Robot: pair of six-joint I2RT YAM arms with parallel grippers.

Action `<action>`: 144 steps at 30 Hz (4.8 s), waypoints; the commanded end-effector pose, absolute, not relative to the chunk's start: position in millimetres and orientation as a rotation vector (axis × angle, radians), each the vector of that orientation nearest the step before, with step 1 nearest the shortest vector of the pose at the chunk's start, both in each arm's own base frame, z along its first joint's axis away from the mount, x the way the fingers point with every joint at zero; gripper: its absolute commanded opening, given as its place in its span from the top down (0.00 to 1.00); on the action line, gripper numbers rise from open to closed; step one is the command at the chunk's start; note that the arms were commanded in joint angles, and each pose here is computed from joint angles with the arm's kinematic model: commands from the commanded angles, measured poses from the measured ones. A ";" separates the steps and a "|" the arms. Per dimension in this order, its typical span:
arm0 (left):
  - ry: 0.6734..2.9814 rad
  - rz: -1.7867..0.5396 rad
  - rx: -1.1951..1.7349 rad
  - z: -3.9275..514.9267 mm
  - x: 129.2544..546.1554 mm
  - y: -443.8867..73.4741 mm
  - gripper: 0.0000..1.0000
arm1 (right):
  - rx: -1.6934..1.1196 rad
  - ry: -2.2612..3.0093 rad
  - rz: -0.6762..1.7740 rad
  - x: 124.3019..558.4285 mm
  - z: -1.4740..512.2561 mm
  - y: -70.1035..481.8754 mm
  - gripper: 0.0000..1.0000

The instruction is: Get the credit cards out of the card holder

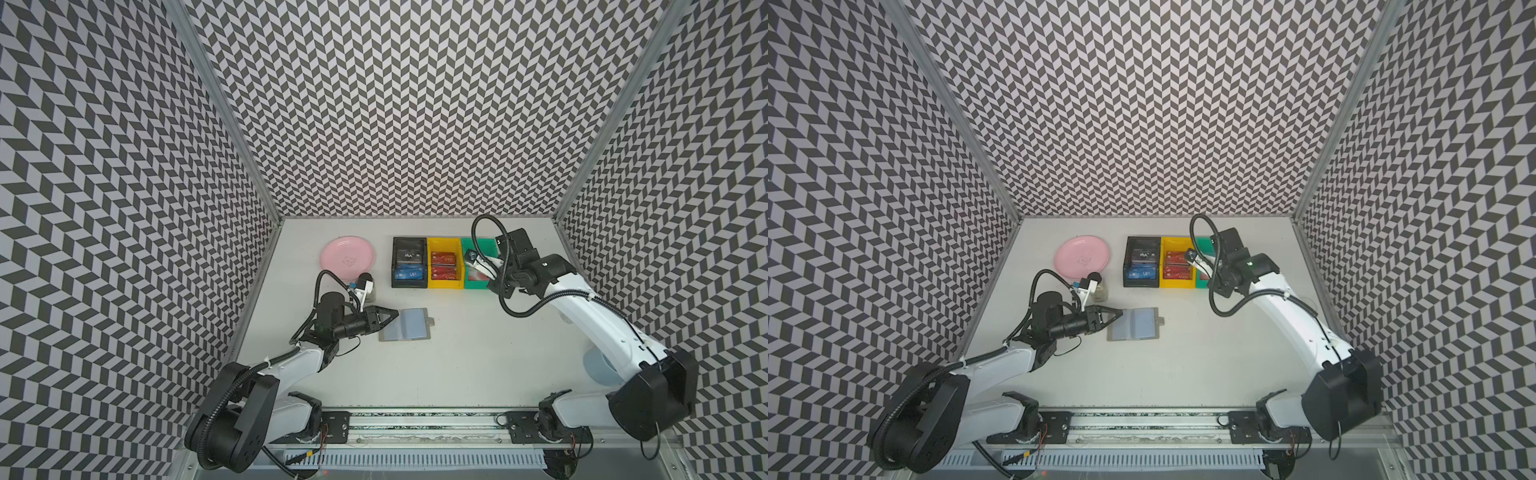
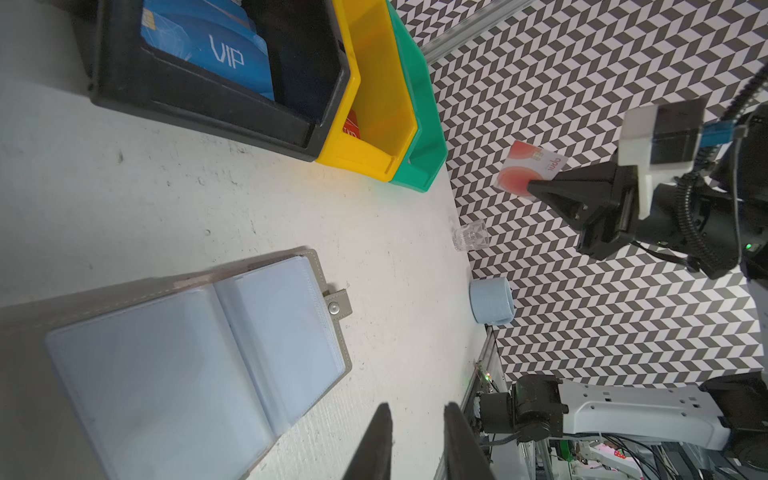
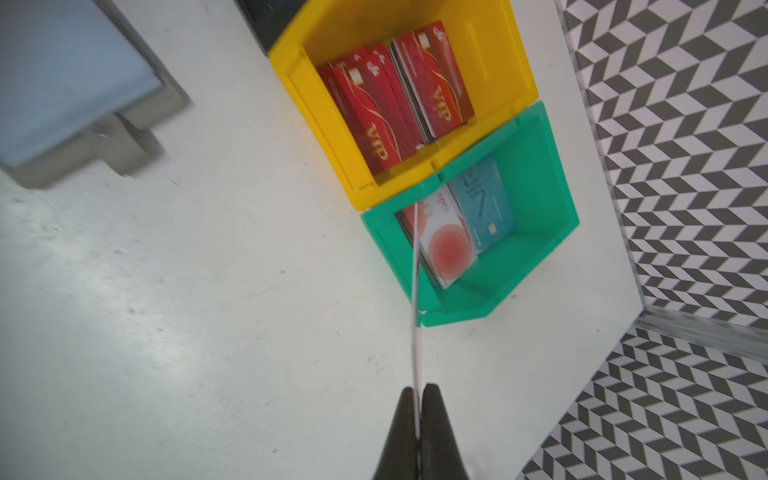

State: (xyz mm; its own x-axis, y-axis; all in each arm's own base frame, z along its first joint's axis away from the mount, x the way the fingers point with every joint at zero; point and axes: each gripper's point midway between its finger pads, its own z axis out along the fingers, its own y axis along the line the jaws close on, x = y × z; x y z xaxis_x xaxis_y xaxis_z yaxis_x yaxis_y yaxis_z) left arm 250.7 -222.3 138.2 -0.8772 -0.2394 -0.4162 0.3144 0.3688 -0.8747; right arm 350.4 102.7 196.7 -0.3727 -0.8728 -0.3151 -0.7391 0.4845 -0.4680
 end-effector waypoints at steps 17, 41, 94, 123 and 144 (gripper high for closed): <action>2.176 -1.457 0.012 133.5 272.7 -212.0 0.75 | -1.715 2.174 -0.336 436.0 139.9 84.6 1.00; 2.209 -1.458 -0.010 120.2 280.0 -208.0 0.76 | -1.879 2.281 -0.185 419.4 70.7 94.6 1.00; 2.231 -1.455 -0.028 108.6 287.6 -206.9 0.76 | -1.734 2.271 -0.179 476.6 75.1 92.4 0.83; 2.246 -1.445 -0.059 101.6 293.6 -203.8 0.76 | -1.901 2.236 0.092 451.6 87.2 100.9 1.00; 2.243 -1.432 -0.056 102.3 292.2 -198.5 0.76 | -1.962 2.261 0.256 406.2 81.7 103.5 1.00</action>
